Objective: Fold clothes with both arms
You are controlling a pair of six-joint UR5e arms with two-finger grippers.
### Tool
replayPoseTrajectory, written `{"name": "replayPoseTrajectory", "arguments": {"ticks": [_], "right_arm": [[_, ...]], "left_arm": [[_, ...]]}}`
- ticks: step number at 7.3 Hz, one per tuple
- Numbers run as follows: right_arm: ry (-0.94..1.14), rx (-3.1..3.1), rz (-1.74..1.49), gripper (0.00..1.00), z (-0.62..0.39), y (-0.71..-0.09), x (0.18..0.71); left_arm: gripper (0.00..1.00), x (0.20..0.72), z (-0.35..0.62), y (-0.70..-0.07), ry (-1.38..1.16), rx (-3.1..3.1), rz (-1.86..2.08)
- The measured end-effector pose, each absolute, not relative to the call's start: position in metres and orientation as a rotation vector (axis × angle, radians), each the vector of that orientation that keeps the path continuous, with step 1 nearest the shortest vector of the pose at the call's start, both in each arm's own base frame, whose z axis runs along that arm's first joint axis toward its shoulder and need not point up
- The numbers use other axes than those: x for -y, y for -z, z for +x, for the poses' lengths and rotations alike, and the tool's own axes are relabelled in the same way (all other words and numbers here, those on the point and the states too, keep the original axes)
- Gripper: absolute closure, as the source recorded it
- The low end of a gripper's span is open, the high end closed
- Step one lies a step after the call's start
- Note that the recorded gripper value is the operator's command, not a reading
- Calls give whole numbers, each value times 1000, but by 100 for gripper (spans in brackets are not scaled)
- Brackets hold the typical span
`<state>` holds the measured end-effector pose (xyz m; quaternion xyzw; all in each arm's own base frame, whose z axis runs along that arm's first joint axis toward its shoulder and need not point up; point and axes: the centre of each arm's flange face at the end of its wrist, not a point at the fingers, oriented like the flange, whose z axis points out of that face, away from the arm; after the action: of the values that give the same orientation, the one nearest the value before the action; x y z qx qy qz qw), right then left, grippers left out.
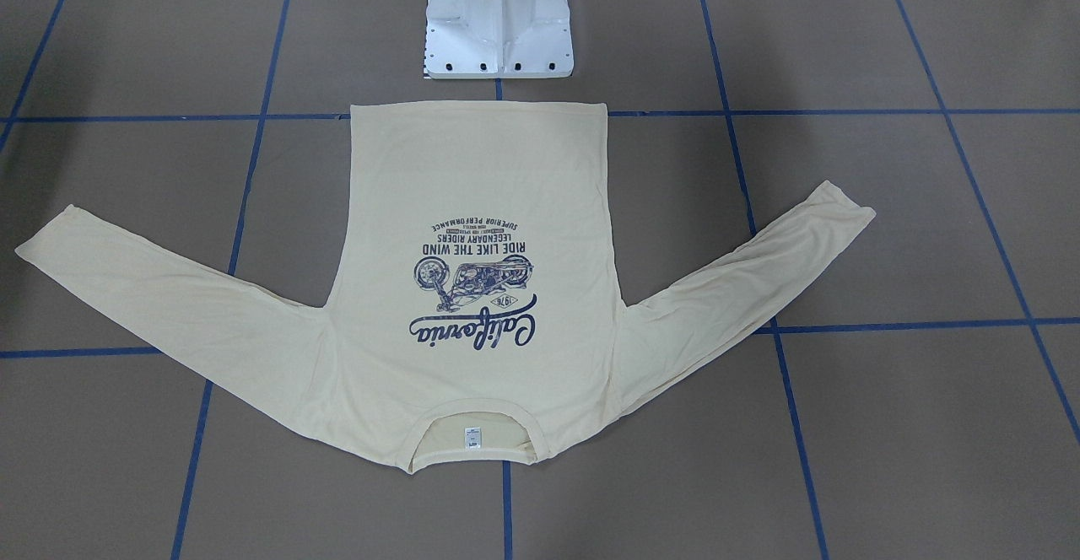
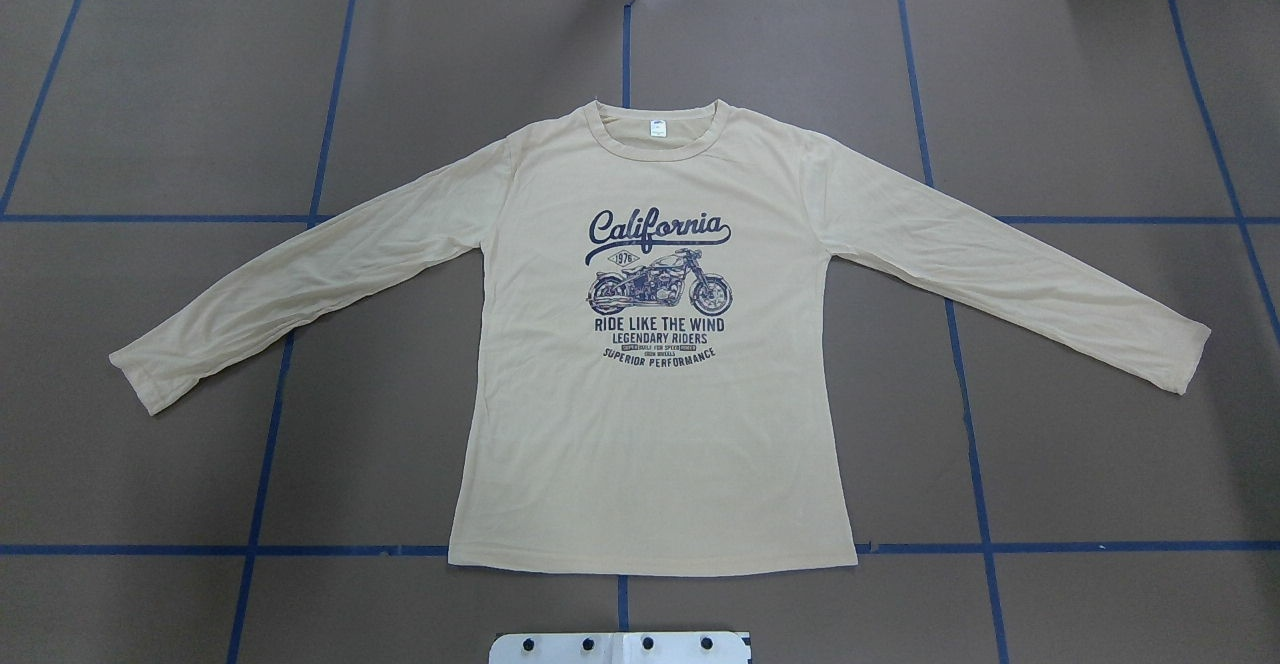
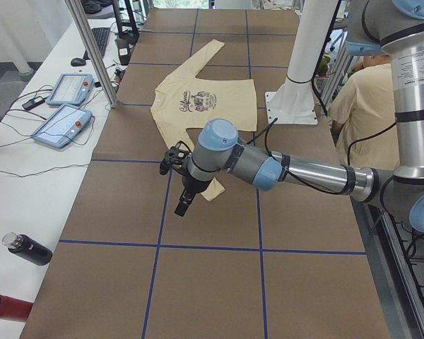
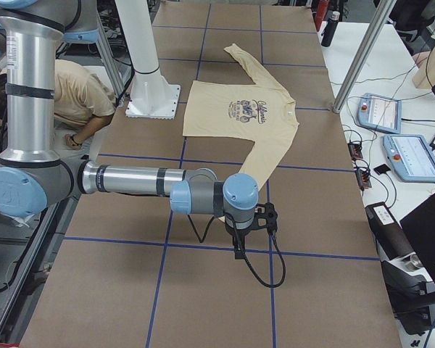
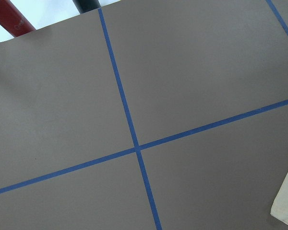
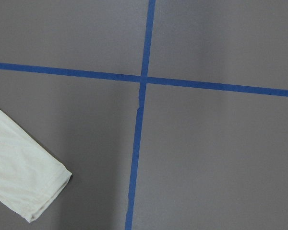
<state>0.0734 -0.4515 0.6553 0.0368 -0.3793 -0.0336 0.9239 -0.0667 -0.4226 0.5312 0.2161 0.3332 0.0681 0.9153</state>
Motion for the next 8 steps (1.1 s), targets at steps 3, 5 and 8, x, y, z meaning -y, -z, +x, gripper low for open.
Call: {"name": "replayPoseTrajectory", "arguments": {"ticks": [3,5,8], "right_arm": [[62,812,88,0,59,-651,455],[49,825,97,2,20,-653,448],[-37,834,89,4,-48,-667,436]], "left_arm": [[0,423,-66,-539,-134,-690,432],[0,423,-66,-542,-133,-694,427],[0,422,-65,-545,-134,-698,421]]}}
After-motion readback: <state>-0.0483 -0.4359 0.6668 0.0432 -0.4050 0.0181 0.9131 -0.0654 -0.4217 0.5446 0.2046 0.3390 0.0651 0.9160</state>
